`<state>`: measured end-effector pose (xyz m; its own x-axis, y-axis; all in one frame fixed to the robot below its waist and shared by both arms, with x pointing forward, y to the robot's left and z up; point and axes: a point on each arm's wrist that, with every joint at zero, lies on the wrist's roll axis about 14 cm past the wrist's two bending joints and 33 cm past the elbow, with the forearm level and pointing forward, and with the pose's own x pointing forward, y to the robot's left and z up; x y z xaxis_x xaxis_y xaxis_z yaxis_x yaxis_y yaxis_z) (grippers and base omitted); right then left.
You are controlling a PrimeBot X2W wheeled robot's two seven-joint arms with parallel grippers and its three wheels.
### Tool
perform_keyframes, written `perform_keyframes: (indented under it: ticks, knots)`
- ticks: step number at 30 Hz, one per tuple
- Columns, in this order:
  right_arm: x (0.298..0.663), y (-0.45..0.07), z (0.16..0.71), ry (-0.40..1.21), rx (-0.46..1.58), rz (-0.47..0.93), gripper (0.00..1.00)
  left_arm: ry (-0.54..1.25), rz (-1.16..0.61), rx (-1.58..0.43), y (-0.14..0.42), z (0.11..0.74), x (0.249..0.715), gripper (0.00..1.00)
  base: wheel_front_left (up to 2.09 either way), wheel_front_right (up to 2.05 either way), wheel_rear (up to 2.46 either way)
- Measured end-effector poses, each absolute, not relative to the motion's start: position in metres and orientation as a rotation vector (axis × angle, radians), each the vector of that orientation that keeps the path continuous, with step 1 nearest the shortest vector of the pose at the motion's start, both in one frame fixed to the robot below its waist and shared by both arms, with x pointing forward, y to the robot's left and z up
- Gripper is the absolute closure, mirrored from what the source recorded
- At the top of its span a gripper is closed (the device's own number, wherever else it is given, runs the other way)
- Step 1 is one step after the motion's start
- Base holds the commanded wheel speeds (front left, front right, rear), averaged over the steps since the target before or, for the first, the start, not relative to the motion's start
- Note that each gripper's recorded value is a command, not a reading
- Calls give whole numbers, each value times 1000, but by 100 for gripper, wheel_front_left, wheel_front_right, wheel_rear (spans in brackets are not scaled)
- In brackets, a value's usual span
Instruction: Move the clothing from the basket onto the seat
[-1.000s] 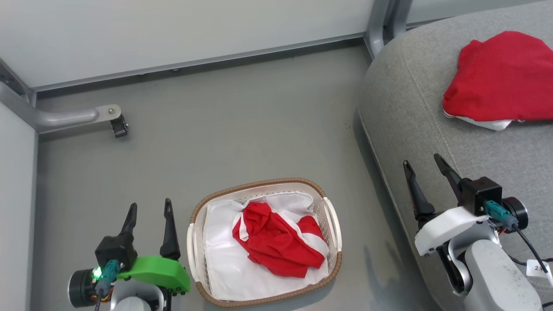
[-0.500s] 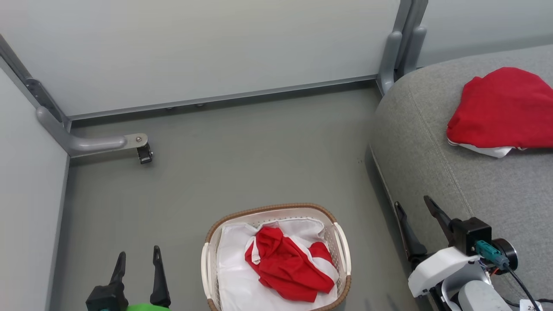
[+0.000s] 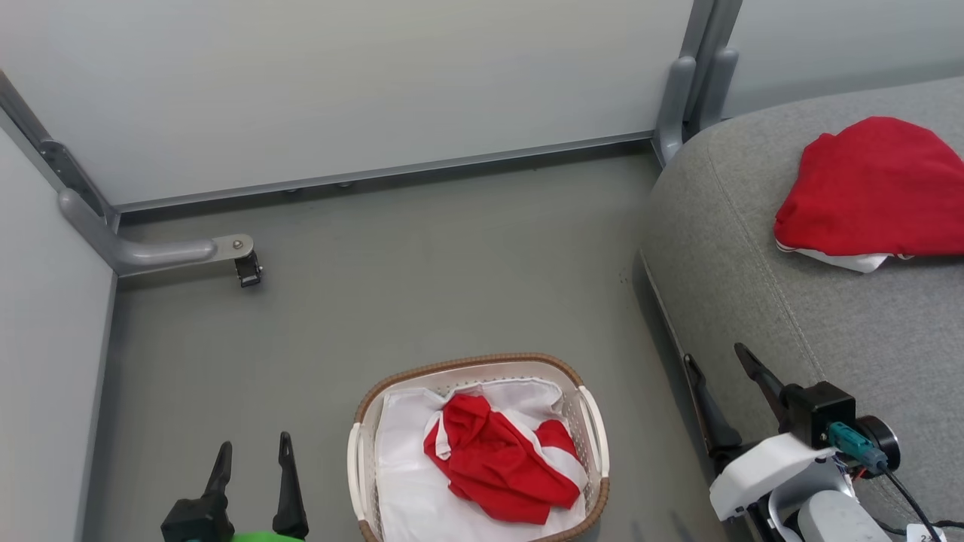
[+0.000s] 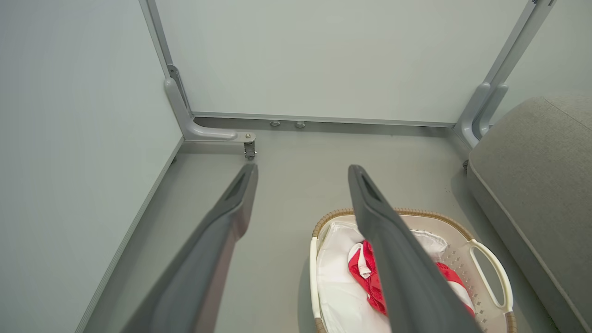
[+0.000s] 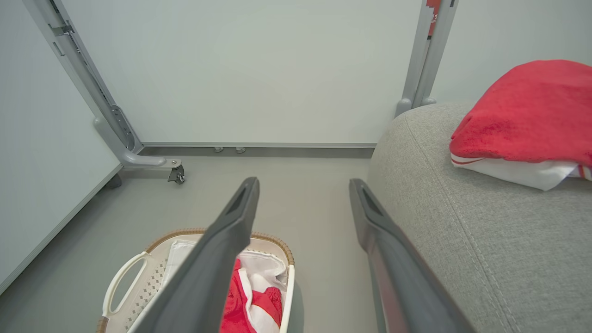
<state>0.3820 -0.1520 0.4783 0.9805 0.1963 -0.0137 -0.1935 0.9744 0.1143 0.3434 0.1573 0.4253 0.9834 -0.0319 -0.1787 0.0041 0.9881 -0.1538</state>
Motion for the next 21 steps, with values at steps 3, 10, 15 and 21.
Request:
perform_keyframes:
  ticks: [3,10,15,21]
  knots:
    - [389,-152,483,10,115,198,0,177,-48,-157,148,427,353,0,0,0,0]
    - [416,-152,507,-67,118,208,0,184,-142,-163,116,424,382,0,0,0,0]
    - [438,-152,522,-118,140,209,0,229,-221,-165,88,407,403,0,0,0,0]
    - [460,-153,529,-153,157,212,0,311,-329,-145,53,374,423,0,0,0,0]
